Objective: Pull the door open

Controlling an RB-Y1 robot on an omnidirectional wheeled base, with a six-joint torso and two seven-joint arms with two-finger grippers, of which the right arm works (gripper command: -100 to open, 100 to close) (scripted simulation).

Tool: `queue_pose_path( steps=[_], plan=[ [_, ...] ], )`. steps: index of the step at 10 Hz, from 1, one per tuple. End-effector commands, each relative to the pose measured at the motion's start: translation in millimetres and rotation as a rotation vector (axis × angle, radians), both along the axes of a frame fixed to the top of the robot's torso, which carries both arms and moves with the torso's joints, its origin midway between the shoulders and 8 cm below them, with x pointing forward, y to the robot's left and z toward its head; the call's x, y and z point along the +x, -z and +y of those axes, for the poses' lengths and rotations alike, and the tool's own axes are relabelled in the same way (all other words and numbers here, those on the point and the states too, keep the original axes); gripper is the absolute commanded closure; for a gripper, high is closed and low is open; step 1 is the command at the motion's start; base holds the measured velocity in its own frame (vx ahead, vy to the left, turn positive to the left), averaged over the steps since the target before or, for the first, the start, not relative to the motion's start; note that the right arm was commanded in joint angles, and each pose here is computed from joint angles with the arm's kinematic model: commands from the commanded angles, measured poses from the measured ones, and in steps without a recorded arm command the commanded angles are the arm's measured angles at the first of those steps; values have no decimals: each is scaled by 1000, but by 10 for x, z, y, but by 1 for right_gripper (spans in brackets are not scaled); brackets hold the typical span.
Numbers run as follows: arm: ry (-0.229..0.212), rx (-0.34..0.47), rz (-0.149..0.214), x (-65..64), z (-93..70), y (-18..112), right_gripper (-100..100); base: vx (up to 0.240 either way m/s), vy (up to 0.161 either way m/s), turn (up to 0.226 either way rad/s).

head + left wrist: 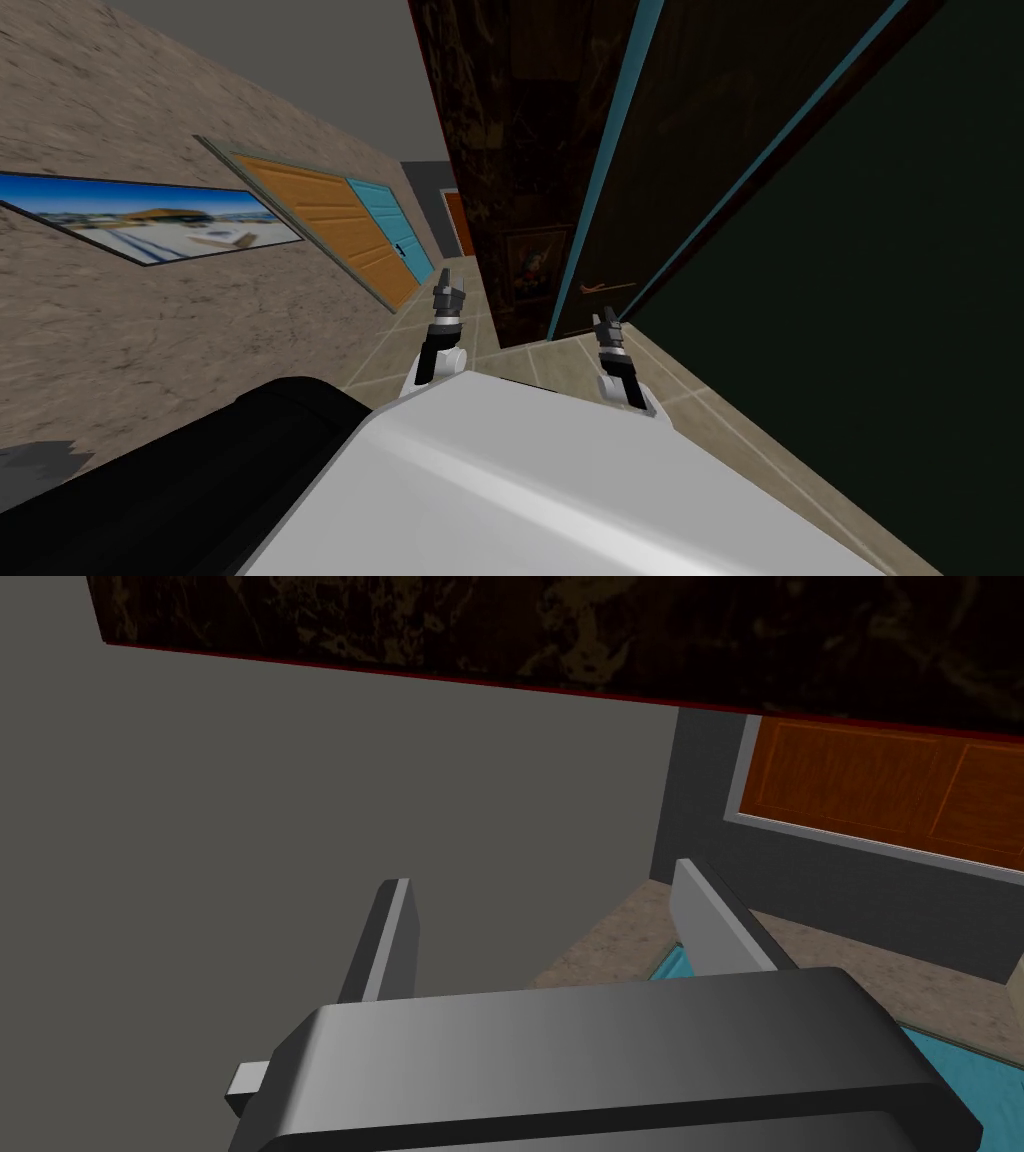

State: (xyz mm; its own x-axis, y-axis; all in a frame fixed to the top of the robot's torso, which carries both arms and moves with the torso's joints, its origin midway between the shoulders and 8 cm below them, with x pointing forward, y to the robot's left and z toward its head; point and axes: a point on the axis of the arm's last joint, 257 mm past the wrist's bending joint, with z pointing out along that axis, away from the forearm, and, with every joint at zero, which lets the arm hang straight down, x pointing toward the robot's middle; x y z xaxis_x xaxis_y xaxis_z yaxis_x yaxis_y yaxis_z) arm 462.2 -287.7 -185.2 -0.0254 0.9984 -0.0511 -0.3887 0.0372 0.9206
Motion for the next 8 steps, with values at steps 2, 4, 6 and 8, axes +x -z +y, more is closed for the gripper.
queue_pose_path(
  steps=[2,4,6,8],
  plan=[
    [-4,-4,43,64,-22,205,-100,48,-109,150],
    [-6,-8,76,117,-44,358,-100,50,-136,140],
    [-8,-13,108,165,-70,506,-100,32,-131,145],
    [-9,-17,138,207,-97,639,-100,33,-140,132]
  ],
)
